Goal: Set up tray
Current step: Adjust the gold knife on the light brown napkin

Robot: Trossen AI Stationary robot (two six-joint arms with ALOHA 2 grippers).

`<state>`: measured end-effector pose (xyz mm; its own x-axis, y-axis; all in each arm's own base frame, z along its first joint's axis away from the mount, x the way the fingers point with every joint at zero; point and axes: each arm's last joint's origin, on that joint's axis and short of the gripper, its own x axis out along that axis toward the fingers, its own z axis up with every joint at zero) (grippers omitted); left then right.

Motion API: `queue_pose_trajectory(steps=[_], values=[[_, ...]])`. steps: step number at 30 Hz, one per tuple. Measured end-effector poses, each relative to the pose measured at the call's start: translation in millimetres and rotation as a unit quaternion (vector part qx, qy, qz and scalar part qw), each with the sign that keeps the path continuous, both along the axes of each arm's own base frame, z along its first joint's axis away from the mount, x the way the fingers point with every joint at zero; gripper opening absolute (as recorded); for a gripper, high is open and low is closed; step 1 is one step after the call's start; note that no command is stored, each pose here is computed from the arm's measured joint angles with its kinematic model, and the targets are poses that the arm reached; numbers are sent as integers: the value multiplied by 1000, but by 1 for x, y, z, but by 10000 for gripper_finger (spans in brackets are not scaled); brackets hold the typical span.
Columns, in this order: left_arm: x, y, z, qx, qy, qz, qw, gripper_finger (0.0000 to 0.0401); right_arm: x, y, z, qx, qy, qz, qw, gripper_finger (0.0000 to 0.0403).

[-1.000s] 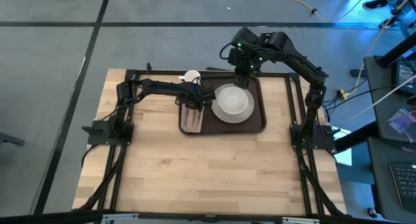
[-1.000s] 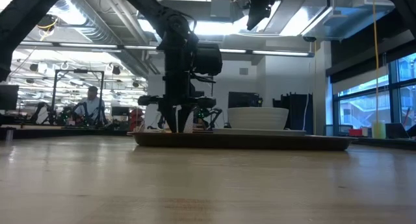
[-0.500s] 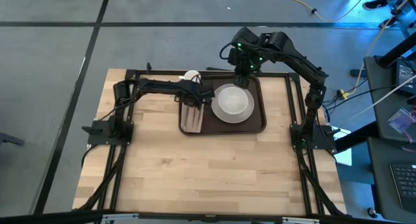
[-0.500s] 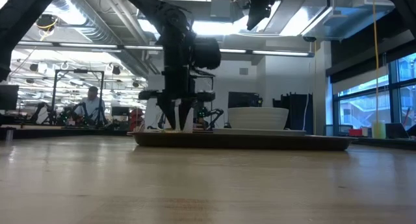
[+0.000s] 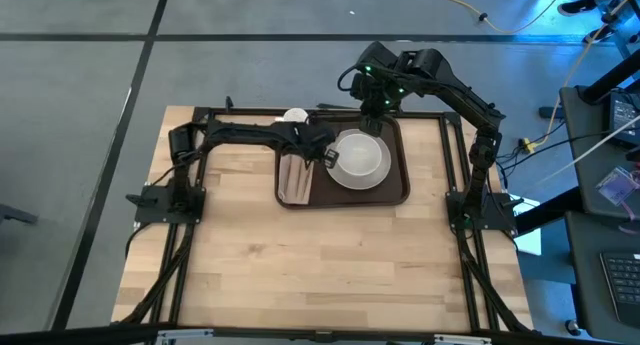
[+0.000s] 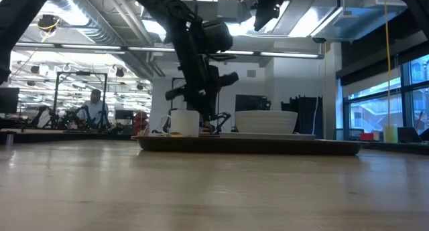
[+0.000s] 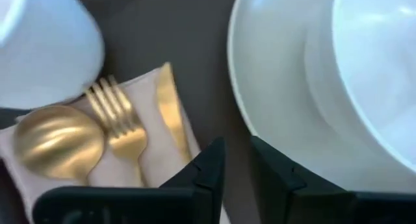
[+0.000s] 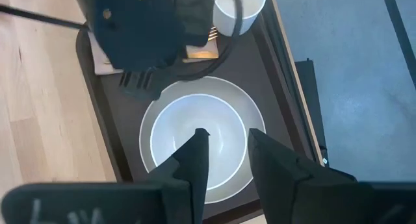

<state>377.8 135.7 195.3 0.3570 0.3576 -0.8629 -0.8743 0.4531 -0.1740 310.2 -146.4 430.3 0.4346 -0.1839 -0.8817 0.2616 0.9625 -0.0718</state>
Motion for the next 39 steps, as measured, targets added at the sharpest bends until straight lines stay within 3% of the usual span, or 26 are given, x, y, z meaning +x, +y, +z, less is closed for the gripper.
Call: queue_pose_trajectory(steps=[19,39], values=[[0,6,-32,-18,59,13,998,19,2,-1,1,7,-16,-24,1000,110],[3,13,-37,-46,33,-16,998,19,2,-1,1,7,-18,-25,999,110]])
